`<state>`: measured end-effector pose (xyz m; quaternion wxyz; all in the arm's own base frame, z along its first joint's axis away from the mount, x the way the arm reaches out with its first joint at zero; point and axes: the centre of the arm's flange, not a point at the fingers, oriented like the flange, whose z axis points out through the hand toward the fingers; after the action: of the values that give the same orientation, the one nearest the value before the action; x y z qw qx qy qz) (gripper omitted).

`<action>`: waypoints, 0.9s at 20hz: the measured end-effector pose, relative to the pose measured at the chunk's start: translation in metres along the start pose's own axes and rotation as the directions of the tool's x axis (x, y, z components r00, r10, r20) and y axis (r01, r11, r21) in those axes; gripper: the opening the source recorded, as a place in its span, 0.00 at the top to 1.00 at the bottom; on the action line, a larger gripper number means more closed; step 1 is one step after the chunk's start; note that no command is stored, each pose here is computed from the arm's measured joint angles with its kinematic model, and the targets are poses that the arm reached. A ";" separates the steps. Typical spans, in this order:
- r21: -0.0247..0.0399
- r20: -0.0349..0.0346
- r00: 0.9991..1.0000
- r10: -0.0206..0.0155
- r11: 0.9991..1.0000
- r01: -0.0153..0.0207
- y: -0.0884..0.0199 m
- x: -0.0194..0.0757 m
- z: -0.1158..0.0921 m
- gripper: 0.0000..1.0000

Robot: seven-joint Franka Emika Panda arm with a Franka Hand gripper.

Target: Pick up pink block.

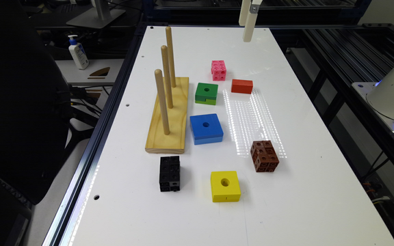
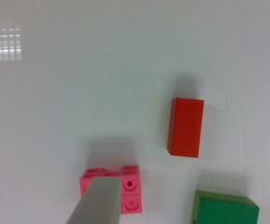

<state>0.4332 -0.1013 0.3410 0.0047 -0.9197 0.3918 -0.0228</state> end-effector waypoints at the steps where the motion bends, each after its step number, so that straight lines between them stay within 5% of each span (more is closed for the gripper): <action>1: 0.000 -0.002 1.000 -0.001 1.000 0.001 0.004 0.0060 0.000 0.00; 7: -0.003 0.003 1.000 -0.003 1.000 0.003 0.011 0.0336 0.005 0.00; 18: -0.006 0.009 1.000 -0.005 1.000 0.005 0.008 0.0378 0.010 0.00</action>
<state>0.4543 -0.1339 0.3324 0.0039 -0.9209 0.3894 -0.0174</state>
